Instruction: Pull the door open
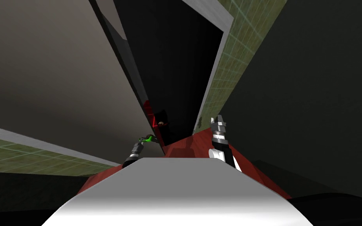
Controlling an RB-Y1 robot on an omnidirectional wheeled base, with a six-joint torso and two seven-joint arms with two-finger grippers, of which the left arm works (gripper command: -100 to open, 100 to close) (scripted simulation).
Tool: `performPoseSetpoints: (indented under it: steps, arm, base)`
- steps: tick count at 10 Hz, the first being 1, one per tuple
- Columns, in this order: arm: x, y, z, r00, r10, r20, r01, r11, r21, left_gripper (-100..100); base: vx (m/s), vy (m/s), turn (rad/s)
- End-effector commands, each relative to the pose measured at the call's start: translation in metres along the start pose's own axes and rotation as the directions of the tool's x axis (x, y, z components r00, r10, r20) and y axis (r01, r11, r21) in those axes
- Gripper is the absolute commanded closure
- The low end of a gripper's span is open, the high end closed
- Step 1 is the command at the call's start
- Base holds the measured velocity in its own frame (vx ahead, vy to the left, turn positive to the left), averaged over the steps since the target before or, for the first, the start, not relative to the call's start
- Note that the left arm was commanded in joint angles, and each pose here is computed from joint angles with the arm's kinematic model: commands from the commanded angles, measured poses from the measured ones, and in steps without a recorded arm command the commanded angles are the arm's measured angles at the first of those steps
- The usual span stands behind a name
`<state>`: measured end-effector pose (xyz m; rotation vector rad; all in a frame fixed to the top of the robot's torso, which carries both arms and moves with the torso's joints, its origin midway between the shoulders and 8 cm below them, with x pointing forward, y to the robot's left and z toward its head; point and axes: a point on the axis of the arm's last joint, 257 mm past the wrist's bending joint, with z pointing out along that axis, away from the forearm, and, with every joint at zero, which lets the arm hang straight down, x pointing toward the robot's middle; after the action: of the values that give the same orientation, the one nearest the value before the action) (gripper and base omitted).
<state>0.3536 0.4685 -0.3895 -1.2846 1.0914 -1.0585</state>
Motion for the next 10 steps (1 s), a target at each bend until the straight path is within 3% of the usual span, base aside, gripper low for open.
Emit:
performPoseSetpoints:
  steps: [1,8,9,10]
  arm:
    - [0.005,0.002,-0.0066,0.9997,-0.005,-0.022,0.005,1.0000,0.002,100]
    - [0.013,0.002,-0.0474,0.9925,-0.016,-0.121,0.017,0.9998,0.009,100]
    - [0.013,0.002,-0.0474,0.9925,-0.016,-0.121,0.017,0.9998,0.009,100]
    - [0.001,0.002,-0.0462,0.9946,-0.006,-0.104,0.007,1.0000,0.006,100]
  base:
    - [-0.173,0.016,-0.143]
    - [-0.197,0.040,-0.137]
    - [-0.126,0.013,-0.022]
    - [-0.046,0.012,0.023]
